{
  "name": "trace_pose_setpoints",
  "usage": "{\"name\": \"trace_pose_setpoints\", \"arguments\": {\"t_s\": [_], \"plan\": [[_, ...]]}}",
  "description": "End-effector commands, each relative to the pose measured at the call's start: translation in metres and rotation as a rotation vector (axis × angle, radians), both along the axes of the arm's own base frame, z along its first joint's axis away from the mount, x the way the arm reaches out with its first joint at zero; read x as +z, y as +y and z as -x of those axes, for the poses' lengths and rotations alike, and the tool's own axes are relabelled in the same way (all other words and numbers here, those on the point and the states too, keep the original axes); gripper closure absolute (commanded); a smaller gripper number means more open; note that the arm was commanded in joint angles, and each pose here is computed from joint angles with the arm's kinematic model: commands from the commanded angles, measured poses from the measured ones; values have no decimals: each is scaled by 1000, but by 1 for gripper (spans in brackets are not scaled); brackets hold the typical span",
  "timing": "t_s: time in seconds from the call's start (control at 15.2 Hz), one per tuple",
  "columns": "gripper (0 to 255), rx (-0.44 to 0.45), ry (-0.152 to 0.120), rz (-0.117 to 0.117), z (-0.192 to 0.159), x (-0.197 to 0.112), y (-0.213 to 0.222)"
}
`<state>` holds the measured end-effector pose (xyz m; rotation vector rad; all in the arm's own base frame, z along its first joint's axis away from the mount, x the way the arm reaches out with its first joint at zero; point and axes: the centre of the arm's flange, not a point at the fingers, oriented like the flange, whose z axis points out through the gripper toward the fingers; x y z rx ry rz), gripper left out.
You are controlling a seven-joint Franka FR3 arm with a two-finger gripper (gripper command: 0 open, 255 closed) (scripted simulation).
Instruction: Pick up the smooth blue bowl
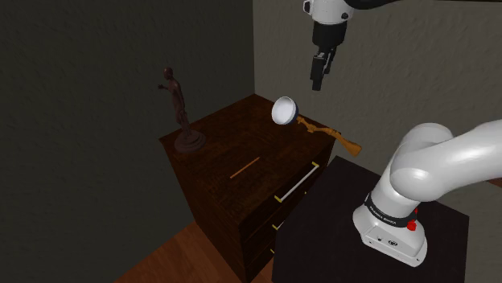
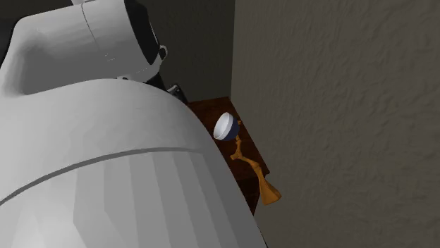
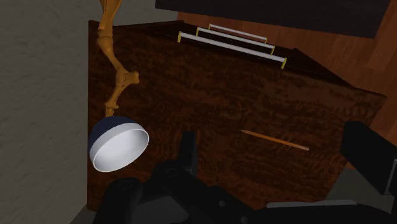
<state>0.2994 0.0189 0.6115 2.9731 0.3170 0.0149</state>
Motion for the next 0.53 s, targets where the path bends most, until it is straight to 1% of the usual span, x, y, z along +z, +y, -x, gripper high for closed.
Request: {"name": "trace_pose_setpoints", "arguments": {"t_s": [0.0, 0.46], "plan": [[0, 0, 0, 0, 0, 0, 0], [0, -151, -22, 48, -68, -54, -27]]}}
